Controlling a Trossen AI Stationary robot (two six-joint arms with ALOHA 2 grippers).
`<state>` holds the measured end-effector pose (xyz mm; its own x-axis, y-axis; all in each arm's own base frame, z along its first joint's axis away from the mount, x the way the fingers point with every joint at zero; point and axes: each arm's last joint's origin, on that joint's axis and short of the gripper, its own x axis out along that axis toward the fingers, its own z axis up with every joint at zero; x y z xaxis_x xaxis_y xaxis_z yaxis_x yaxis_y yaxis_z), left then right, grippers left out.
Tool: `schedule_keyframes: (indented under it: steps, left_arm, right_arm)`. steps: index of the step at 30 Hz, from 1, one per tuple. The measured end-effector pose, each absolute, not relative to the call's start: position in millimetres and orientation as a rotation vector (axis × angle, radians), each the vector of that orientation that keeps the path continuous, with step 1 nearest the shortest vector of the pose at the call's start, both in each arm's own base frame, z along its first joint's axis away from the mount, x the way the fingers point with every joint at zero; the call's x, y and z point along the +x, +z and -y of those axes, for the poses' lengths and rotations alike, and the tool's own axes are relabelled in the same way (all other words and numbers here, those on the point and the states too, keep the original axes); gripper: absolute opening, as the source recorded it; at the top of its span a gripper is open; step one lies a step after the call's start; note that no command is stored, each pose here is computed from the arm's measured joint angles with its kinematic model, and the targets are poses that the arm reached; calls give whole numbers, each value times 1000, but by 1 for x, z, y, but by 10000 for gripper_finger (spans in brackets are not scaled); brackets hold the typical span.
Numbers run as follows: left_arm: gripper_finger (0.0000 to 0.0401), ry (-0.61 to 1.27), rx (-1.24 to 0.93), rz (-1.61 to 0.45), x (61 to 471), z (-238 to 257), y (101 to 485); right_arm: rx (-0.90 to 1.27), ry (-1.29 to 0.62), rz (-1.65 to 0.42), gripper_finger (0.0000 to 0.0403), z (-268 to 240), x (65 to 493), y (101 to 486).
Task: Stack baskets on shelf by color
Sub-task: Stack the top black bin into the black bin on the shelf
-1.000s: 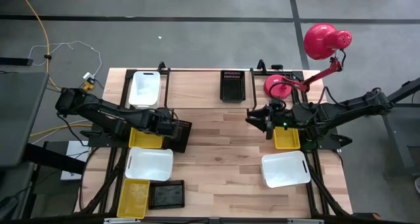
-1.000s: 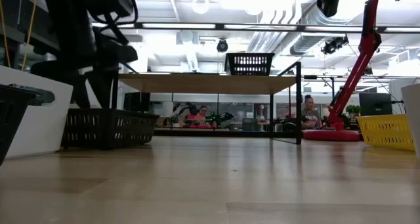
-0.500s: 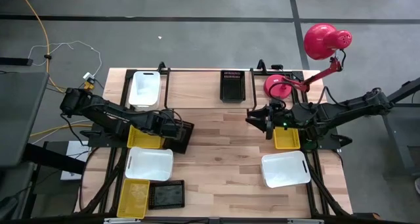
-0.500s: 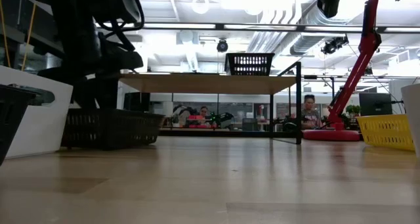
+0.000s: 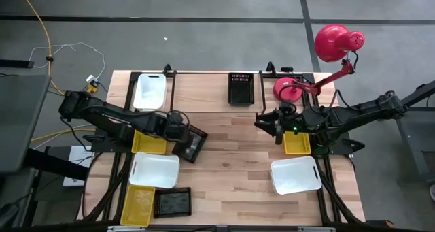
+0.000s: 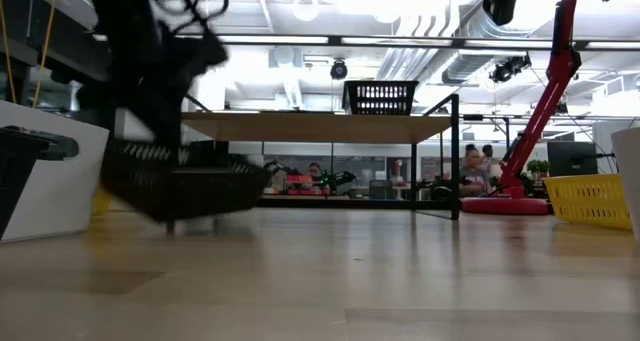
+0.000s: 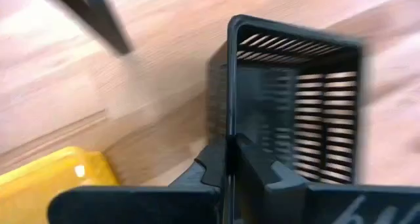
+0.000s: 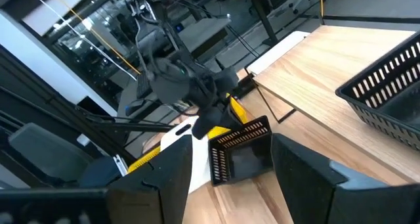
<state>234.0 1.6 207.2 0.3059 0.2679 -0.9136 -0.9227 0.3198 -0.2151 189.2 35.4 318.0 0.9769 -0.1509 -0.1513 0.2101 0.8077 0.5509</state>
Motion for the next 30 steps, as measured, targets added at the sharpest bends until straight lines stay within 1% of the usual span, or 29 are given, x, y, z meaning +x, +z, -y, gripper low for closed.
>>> schedule_keyframes:
  steps: [7,10,13,16,20,23,26,30]
  left_arm:
    - [2,814,-946,-684,234,-3,272]
    - [1,757,-955,-516,236,-8,306]
    - [1,648,-941,-332,245,-17,337]
    - [0,553,-922,-190,258,-32,356]
    - [0,568,-898,-89,279,-62,365]
    - [0,601,-864,-65,293,-85,370]
    - [0,653,-856,-78,308,-104,363]
    - [0,709,-922,-73,326,-126,348]
  right_arm:
    - [620,-166,-25,195,-36,190,326]
    - [635,-150,20,195,-36,190,331]
    - [648,-138,58,195,-36,190,335]
    - [632,-133,74,195,-36,190,336]
    - [638,-127,93,195,-36,190,338]
    - [638,-124,104,195,-36,190,340]
    - [638,-124,103,195,-36,190,339]
    - [634,-125,102,195,-36,190,339]
